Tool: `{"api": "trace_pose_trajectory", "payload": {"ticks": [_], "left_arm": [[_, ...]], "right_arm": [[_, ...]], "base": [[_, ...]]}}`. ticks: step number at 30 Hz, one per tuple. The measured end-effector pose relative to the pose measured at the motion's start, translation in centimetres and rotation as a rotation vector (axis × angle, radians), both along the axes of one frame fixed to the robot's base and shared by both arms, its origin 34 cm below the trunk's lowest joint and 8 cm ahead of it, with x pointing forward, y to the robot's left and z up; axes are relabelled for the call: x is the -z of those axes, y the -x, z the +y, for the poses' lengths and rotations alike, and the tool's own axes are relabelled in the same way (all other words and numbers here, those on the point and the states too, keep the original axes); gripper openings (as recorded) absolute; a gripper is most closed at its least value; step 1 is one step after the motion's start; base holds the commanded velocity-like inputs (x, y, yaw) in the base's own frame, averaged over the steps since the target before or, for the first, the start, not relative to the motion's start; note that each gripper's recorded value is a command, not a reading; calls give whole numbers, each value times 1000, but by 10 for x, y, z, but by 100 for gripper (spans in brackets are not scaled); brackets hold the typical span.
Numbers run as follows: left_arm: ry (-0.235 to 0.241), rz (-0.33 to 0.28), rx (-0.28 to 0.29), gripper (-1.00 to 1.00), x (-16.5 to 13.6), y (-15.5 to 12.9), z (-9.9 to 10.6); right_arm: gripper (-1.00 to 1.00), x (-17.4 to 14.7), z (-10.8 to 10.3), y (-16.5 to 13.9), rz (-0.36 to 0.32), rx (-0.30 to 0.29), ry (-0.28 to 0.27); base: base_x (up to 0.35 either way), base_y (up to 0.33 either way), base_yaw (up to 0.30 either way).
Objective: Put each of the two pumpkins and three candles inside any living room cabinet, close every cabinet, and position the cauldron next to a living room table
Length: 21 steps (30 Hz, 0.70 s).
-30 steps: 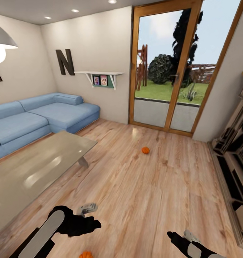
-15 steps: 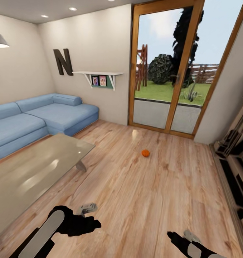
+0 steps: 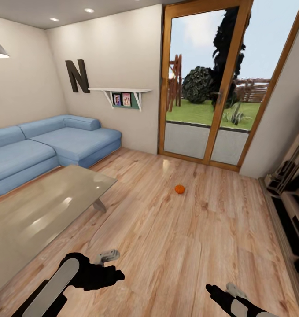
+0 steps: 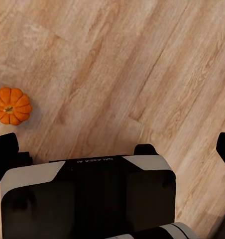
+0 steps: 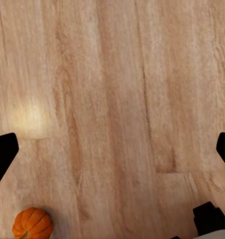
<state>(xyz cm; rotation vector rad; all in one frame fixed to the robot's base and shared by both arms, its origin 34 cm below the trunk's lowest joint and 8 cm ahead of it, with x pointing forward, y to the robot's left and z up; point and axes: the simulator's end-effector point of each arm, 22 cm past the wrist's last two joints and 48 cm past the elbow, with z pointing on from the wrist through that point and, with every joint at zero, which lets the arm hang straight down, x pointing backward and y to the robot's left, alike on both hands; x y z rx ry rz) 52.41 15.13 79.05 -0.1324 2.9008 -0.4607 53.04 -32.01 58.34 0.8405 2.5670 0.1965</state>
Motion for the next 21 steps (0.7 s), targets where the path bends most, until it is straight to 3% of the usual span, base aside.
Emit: {"api": "trace_pose_trajectory", "payload": {"ticks": [21], "left_arm": [[10, -3, -1, 100, 0, -1, -2]], "right_arm": [[100, 1, -1, 0, 0, 0, 1]], "base": [[-31, 0, 0]]}}
